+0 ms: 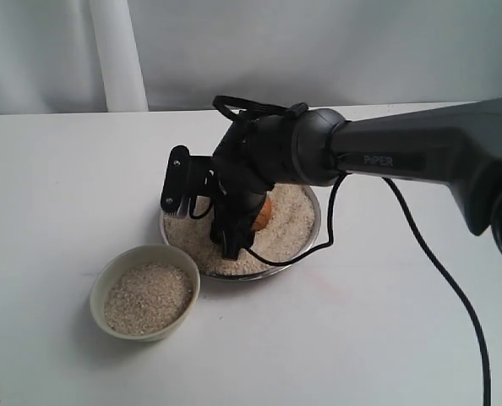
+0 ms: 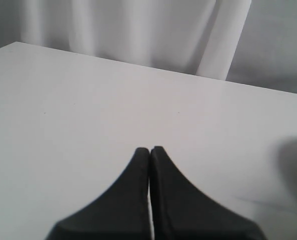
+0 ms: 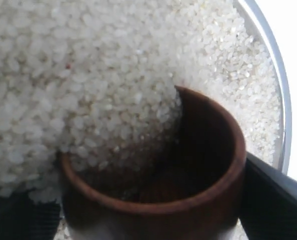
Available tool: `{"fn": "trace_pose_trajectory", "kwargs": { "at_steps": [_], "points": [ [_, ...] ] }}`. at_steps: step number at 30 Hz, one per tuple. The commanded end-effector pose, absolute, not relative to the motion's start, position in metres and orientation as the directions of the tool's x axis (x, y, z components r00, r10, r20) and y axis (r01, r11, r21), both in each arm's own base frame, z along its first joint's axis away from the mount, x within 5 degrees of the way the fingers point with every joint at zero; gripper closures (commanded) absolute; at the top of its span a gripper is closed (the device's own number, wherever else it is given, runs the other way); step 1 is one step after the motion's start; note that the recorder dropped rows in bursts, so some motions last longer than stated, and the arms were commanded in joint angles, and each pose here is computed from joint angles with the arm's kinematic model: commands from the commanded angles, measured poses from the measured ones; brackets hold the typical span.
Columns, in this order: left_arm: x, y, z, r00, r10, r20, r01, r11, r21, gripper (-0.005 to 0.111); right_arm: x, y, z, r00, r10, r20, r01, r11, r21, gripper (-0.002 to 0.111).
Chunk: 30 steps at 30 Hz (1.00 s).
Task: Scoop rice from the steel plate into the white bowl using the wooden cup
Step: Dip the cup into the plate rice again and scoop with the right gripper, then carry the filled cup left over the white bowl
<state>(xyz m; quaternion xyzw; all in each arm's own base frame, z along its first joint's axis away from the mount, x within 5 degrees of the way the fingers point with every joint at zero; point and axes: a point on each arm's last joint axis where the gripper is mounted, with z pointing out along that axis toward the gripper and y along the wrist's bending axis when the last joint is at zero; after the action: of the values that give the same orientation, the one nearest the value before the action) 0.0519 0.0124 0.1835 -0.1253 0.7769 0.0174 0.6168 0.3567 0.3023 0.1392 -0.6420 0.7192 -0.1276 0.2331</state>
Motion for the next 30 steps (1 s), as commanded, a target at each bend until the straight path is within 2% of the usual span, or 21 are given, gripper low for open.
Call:
{"fn": "trace_pose_trajectory", "kwargs": {
  "at_steps": [1, 5, 11, 22, 30],
  "points": [
    [0.053, 0.012, 0.183, -0.209, -0.178, -0.961, -0.214, 0.968, -0.133, 0.107, 0.356, 0.302, 0.143, -0.190, -0.936, -0.297, -0.873, 0.299, -0.385, 0.108],
    [0.053, 0.012, 0.183, -0.209, -0.178, -0.961, -0.214, 0.968, -0.133, 0.107, 0.362, 0.296, 0.146, -0.264, -0.895, -0.360, -0.862, 0.386, -0.328, 0.108],
    [0.053, 0.012, 0.183, -0.209, -0.178, -0.961, -0.214, 0.968, -0.133, 0.107, 0.369, 0.288, 0.147, -0.317, -0.862, -0.396, -0.846, 0.446, -0.293, 0.108],
    [0.053, 0.012, 0.183, -0.209, -0.178, -0.961, -0.214, 0.968, -0.133, 0.107, 0.370, 0.285, 0.162, -0.314, -0.810, -0.495, -0.819, 0.494, -0.290, 0.108],
    [0.053, 0.012, 0.183, -0.209, -0.178, -0.961, -0.214, 0.968, -0.133, 0.107, 0.360, 0.259, 0.171, -0.317, -0.751, -0.579, -0.782, 0.552, -0.288, 0.108]
  ]
}}
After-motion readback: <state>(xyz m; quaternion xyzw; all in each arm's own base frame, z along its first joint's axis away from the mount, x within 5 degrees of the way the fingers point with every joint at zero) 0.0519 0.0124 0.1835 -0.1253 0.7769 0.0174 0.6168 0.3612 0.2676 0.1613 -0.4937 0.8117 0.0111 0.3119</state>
